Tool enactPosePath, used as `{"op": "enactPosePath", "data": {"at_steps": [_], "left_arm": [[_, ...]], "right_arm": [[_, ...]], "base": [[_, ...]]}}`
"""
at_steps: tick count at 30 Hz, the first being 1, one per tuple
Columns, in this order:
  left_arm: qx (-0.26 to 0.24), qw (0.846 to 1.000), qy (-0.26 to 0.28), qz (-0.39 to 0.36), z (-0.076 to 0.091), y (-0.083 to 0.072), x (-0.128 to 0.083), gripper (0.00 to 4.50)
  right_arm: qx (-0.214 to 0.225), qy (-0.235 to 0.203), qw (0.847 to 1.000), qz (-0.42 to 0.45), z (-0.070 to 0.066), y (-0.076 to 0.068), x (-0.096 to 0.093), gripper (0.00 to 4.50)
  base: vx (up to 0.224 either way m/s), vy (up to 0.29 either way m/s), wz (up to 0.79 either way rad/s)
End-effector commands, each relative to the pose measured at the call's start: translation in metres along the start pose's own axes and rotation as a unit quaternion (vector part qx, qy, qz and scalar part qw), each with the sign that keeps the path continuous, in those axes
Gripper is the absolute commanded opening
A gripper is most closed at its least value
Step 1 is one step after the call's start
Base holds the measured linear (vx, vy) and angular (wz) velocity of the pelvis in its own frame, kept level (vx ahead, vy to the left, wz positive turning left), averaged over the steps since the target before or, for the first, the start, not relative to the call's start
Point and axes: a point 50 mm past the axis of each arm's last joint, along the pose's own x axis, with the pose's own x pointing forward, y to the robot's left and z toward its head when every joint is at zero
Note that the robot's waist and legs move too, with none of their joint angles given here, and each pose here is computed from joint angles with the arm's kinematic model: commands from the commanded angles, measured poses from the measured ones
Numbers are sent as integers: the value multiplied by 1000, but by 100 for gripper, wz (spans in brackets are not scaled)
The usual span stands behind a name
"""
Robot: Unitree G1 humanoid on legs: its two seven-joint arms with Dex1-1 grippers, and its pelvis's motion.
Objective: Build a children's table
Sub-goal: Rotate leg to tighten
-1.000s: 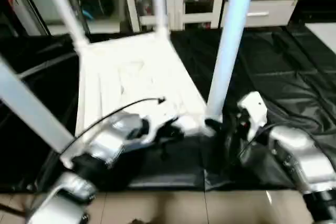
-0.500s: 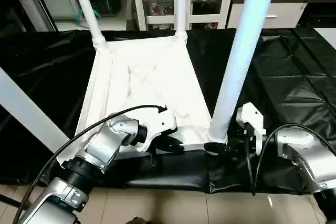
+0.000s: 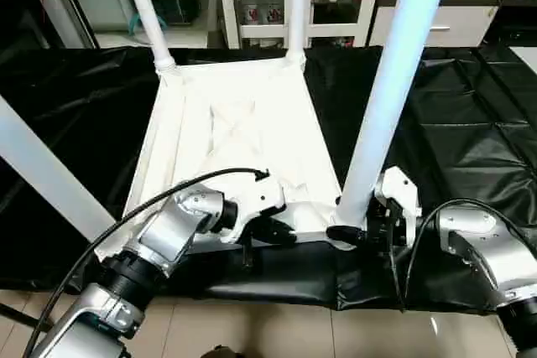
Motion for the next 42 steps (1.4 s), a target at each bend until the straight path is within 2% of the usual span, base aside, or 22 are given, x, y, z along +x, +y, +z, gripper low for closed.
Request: {"op": "enactPosePath", "data": {"at_steps": [1,8,11,13,14,16,17,18,23,24,27,31,36,37,39,42], "left_arm": [[7,1000,0,-24,4,-3,3,0],[1,1000,-7,-18,4,-2,3,0],[-11,1000,-26,-3,6,1,5,0],[-34,997,-63,20,11,6,11,0],[-35,997,-64,21,11,6,11,0],[-48,993,-104,40,18,10,19,0],[-48,992,-108,43,19,11,20,0],[-43,990,-122,57,23,14,27,0],[-39,987,-124,90,28,20,39,0],[-44,984,-133,114,34,24,46,0],[-54,976,-146,150,44,29,55,0],[-53,976,-144,154,44,31,57,0],[-41,983,-120,133,34,29,56,0],[-40,985,-112,127,31,28,55,0],[-38,987,-101,121,27,28,54,0],[-40,990,-90,100,19,25,49,0]], "right_arm": [[-6,-2,1000,9,2,1,3,277],[0,-6,1000,2,0,1,4,273],[8,-19,998,-51,-2,-6,8,273],[29,-40,987,-154,-4,-18,17,272],[31,-41,986,-157,-4,-19,18,272],[74,-68,967,-234,-5,-25,30,272],[78,-71,965,-242,-5,-25,32,272],[93,-77,952,-282,-5,-27,42,272],[102,-68,929,-349,-3,-28,65,272],[101,-53,919,-378,0,-28,77,272],[90,-31,917,-387,8,-23,96,272],[70,-35,918,-388,13,-22,100,272],[55,-83,925,-366,23,-21,96,272],[57,-94,929,-354,25,-20,93,307],[49,-102,934,-340,28,-18,89,342],[34,-104,945,-307,30,-15,76,351]], "base": [[0,0,0],[0,0,0],[0,0,0],[0,0,0],[0,0,0],[0,0,0],[0,0,0],[0,0,0],[0,0,0],[0,0,0],[0,0,0],[0,0,0],[0,0,0],[0,0,0],[0,0,0],[0,0,0]]}}
